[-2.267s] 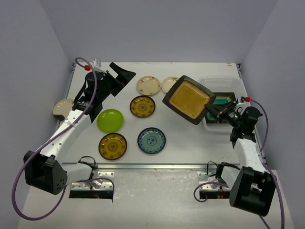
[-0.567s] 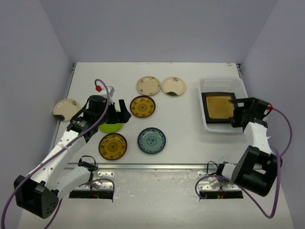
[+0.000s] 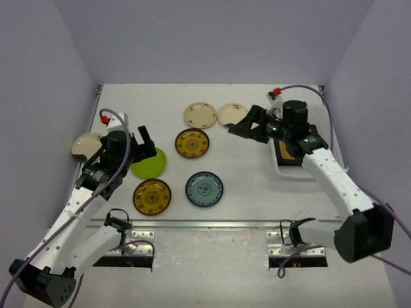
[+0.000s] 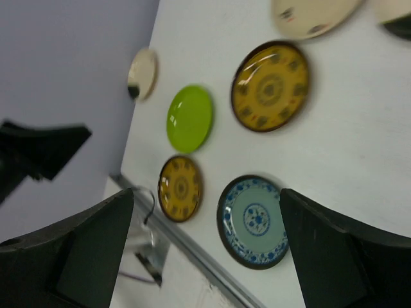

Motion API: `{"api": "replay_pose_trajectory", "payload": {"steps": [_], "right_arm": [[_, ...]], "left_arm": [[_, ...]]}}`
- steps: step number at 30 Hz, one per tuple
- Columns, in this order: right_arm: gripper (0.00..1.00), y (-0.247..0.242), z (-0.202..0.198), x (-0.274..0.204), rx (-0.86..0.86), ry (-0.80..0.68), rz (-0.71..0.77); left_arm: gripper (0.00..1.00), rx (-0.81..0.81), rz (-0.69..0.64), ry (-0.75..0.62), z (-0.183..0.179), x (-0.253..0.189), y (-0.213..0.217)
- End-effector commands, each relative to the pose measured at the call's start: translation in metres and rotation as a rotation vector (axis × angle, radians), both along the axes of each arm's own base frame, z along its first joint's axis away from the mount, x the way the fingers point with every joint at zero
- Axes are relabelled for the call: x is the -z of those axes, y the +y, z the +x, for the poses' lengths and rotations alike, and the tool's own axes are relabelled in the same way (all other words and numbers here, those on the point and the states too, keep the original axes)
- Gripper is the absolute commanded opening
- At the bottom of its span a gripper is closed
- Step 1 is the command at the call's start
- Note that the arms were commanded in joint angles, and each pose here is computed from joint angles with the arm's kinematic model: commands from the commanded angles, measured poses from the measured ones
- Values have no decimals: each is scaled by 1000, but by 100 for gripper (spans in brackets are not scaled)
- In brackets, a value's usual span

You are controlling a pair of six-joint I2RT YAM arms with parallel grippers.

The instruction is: Place the plates into the plastic bin on the countertop

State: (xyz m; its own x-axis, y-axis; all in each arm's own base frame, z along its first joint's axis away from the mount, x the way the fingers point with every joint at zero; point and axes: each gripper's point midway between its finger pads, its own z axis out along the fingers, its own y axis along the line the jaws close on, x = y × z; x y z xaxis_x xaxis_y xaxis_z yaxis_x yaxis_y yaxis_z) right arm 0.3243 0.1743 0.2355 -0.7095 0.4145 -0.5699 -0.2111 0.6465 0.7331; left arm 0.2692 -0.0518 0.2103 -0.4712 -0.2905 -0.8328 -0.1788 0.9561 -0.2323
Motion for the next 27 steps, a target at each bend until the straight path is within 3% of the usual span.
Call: {"api": "replay_pose_trajectory", "payload": {"steps": [1,6,12,19,22,25,27], "right_arm": [[94,63,-38,60,-379,2,-296],[94,92,-51,123,-564,75,-364],[93,94,-51,182,-642,168,-462],[51,94,-61,236,-701,307,-488],[37,93,-65,246,-699,336,-486],[11,92,-70,257,-705,370,-482],[2,89,-72,261,-694,383,-489]], "left_arm": [[100,-71,15,-60,2,-11,13],[100,-10,6,-39,4,-3,2],[100,50,-12,-31,4,1,-8],[100,86,-28,-48,2,-2,-14],[100,97,-31,-54,2,-3,-16],[100,101,-33,-60,1,-5,-16],[100,103,-34,-62,1,-5,-16]]}}
